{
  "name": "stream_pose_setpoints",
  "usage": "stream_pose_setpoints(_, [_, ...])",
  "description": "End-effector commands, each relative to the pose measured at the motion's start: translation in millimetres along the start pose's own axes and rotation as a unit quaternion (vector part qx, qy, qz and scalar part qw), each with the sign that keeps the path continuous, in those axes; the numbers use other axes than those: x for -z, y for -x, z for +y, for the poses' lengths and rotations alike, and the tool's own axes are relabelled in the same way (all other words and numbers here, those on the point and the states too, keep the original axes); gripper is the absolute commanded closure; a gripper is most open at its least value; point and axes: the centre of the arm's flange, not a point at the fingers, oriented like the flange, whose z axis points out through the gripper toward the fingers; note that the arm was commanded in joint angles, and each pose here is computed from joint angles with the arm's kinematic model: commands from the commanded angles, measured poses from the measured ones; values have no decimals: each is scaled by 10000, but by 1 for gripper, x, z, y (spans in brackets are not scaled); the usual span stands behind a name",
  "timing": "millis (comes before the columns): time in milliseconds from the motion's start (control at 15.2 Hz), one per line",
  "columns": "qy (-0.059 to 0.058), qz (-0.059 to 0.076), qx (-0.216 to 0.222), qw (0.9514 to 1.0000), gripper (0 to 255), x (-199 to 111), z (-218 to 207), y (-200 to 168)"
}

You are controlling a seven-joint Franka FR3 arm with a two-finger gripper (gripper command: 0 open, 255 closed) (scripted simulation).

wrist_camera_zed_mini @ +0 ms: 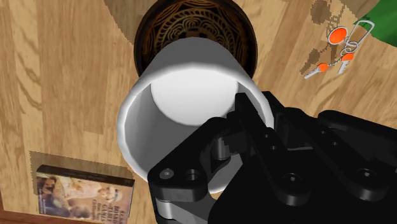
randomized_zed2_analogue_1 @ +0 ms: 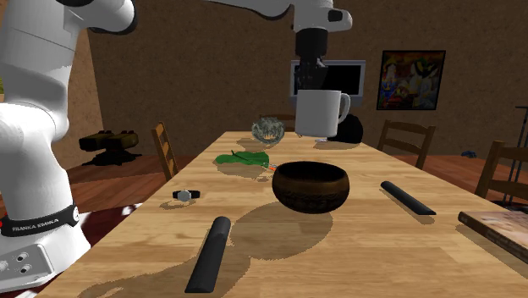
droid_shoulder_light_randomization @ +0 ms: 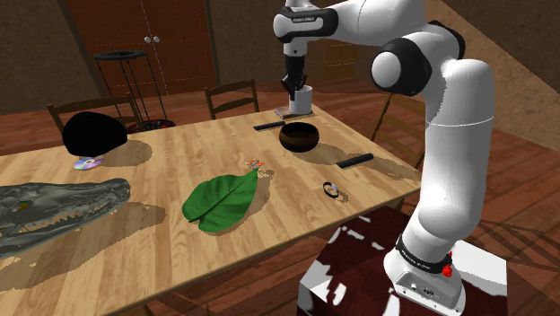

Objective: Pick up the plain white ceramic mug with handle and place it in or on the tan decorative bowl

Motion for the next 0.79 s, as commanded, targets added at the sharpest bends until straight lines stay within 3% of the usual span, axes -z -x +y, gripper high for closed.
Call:
stream_pose_setpoints(0, [0, 3, -4, 10000, 255, -8, -2, -2])
stream_pose_setpoints(726, [0, 3, -4, 10000, 255, -67, -2, -3])
